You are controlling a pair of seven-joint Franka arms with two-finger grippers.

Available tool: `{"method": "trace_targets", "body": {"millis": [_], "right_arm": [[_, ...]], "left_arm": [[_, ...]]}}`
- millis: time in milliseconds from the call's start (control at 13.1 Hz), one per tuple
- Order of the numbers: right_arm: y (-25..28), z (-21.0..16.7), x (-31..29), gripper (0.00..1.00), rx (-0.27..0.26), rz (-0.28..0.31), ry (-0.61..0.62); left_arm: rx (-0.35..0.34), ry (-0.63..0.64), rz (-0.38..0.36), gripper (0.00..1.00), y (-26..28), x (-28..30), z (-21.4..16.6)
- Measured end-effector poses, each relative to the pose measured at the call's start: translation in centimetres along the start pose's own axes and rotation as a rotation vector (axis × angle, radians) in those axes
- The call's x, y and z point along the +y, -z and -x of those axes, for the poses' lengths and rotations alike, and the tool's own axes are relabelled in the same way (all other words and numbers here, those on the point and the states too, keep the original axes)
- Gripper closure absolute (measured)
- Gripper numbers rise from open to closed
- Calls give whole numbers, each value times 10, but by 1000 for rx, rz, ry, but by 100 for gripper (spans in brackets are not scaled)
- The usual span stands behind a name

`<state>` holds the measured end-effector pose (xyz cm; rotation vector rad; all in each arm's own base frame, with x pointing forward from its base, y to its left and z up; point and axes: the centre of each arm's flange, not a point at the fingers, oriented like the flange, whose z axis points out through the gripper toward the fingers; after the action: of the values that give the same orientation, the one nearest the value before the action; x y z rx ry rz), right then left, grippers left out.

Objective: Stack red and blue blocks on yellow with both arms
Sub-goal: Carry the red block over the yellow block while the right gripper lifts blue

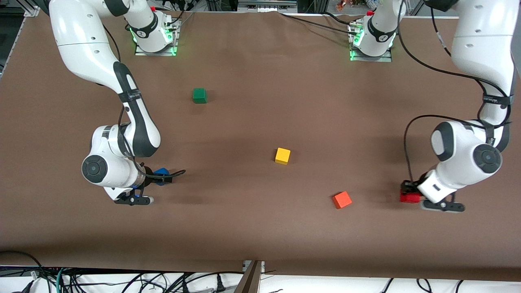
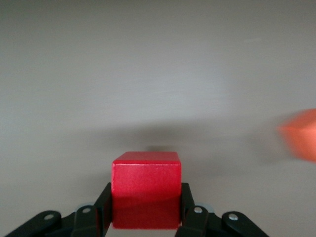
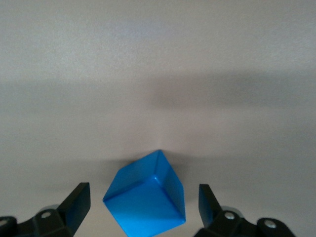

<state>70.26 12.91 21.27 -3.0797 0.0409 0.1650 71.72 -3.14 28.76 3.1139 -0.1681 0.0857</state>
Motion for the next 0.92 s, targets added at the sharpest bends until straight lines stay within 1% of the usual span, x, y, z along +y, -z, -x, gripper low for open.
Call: {"method": "trace_targets", "body": {"millis": [76,229,382,534,611,687,763,840,916], "right_arm": [[-2,2,-6,3,-7,2,15],[-6,7,-20,3,-19,12,82],[-10,8,-14,4,-29,16,157],[-12,5,9,12,-37,16,180],[-12,4,18,13,-37,15,182],[-11,3,21,21,-36,14,181],[-11,3,19,33,-37,14,183],[-12,4,16,33,-37,13,187],[-11,4,14,41,-36,13,190]], "left_arm": [[-13,-10,5,44,15,46,-5],[-14,-36,13,44,32,147,-2],[-13,-75,20,44,36,237,16],[-25,-107,23,44,33,311,42],[-34,-130,23,44,31,341,56],[-42,-155,22,44,27,365,68],[-49,-177,21,44,23,383,79],[-56,-192,19,44,19,393,85],[-62,-198,16,44,14,397,88]]}}
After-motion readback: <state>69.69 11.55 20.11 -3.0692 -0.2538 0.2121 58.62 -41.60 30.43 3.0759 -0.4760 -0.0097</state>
